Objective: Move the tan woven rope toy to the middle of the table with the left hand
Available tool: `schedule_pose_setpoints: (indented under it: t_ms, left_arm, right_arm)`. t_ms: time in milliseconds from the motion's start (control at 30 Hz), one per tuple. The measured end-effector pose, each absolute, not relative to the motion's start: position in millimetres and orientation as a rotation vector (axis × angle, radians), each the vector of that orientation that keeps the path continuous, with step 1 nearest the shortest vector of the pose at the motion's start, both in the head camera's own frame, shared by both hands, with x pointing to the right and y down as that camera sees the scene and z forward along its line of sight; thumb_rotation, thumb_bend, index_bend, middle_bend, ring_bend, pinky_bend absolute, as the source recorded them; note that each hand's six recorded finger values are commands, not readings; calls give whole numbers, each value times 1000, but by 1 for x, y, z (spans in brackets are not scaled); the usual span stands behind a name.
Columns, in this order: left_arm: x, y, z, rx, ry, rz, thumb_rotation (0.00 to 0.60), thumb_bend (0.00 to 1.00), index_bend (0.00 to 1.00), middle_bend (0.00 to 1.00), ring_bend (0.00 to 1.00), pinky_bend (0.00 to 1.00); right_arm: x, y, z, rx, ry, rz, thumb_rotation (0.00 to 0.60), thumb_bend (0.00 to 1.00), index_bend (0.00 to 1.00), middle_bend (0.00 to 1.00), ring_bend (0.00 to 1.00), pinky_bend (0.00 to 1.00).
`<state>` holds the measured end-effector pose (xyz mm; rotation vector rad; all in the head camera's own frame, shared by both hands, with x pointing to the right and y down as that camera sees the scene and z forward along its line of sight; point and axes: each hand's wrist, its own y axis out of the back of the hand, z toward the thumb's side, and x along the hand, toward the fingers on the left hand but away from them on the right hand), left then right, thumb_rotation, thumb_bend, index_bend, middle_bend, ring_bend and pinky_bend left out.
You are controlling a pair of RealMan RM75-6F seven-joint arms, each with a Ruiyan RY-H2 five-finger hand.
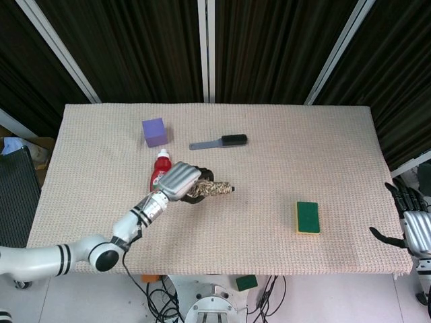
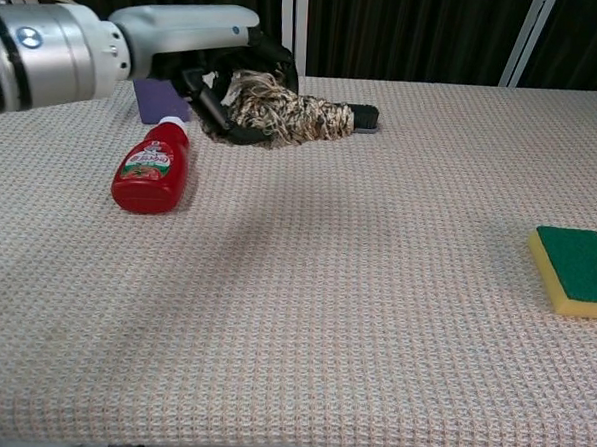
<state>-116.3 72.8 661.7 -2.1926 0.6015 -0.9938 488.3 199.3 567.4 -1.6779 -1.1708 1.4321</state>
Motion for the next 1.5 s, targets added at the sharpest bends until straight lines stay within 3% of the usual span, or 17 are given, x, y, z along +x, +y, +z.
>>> schedule_pose_setpoints:
  t_ms: [367, 433, 467, 533, 567, 600, 700, 933, 1133, 1333, 1500]
  left_arm:
    - [-46, 38, 734, -2131, 648, -1171, 600, 396, 562, 595, 547, 674]
    - [-39, 39, 740, -2125, 643, -1185, 600, 346, 438, 507, 490, 632]
    - [-35, 40, 743, -2128, 639, -1189, 600, 258, 269, 402, 414, 573]
    - [-33, 42, 745, -2146, 639, -1189, 600, 113, 62, 228, 274, 456]
    - [-32, 44, 745, -2162, 643, -1185, 600, 58, 8, 135, 190, 377]
    - [-32, 44, 746, -2171, 649, -1181, 600, 29, 0, 74, 129, 315]
    - [-35, 41, 745, -2156, 676, -1169, 594, 13, 0, 18, 62, 236]
    - [-55, 30, 729, -2108, 725, -1141, 580, 14, 0, 11, 44, 214]
    - [-95, 24, 689, -2060, 796, -1084, 596, 28, 0, 25, 42, 205]
    - [-202, 48, 621, -1895, 964, -1043, 597, 27, 42, 48, 42, 202]
    - [-328, 111, 588, -1671, 1112, -1183, 465, 15, 54, 48, 42, 192]
  right_arm:
    - [501, 199, 570, -1672, -1189, 1454, 600, 186, 0, 0, 0, 37]
    - [502, 200, 570, -1671, -1192, 1453, 600, 186, 0, 0, 0, 37]
    - [502, 200, 571, -1670, -1192, 1454, 600, 186, 0, 0, 0, 37]
    - [504, 200, 572, -1671, -1196, 1460, 600, 186, 0, 0, 0, 37]
    - [504, 200, 573, -1673, -1197, 1462, 600, 186, 0, 0, 0, 37]
    - [503, 200, 573, -1674, -1198, 1462, 600, 186, 0, 0, 0, 37]
    - [502, 199, 572, -1673, -1197, 1452, 600, 186, 0, 0, 0, 37]
    - [501, 198, 569, -1663, -1200, 1442, 600, 186, 0, 0, 0, 37]
    - [497, 198, 565, -1660, -1187, 1424, 600, 186, 0, 0, 0, 35]
    - [495, 198, 568, -1659, -1173, 1420, 600, 185, 0, 0, 0, 6]
    - [496, 205, 571, -1640, -1154, 1441, 600, 178, 0, 0, 0, 0]
